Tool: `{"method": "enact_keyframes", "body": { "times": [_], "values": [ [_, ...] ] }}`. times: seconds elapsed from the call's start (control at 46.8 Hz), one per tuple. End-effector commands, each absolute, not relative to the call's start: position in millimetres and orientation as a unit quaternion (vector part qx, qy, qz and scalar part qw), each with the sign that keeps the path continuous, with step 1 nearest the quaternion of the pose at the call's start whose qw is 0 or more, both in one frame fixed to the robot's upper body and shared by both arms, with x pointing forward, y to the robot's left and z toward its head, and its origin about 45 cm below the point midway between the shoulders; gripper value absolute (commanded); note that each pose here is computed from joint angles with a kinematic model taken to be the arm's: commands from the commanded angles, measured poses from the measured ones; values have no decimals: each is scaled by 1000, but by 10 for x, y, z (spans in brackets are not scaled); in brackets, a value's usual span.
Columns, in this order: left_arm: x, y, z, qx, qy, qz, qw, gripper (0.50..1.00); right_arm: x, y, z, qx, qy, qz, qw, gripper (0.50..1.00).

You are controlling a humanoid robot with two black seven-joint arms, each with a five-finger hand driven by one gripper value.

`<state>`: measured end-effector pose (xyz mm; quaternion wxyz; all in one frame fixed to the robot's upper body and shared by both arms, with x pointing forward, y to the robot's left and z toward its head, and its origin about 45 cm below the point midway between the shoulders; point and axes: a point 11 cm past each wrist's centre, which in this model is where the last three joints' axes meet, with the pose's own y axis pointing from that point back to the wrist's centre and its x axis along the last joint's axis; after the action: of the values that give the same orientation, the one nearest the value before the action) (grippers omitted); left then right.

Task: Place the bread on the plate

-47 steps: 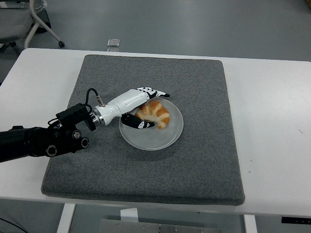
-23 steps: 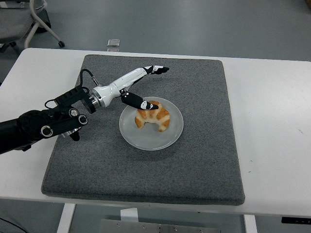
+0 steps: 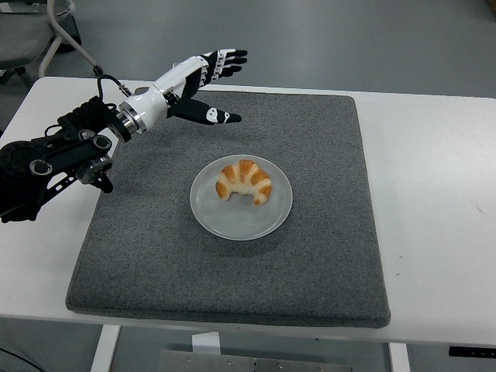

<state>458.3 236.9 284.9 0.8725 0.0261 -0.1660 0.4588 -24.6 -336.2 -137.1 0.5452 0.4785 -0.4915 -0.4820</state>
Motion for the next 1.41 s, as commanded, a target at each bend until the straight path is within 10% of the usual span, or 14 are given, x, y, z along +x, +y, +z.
{"method": "enact_keyframes", "body": {
  "times": [0.0, 0.684, 1.389],
  "values": [
    [4684, 2500, 2984, -2, -139, 476, 868, 990, -246, -3361, -1371, 478, -491, -482, 545, 930],
    [4903, 3648, 2946, -113, 36, 582, 804, 990, -248, -3361, -1371, 478, -491, -482, 546, 930],
    [4786, 3847, 2658, -179, 125, 608, 764, 990, -246, -3361, -1371, 478, -491, -482, 545, 930]
  ]
}}
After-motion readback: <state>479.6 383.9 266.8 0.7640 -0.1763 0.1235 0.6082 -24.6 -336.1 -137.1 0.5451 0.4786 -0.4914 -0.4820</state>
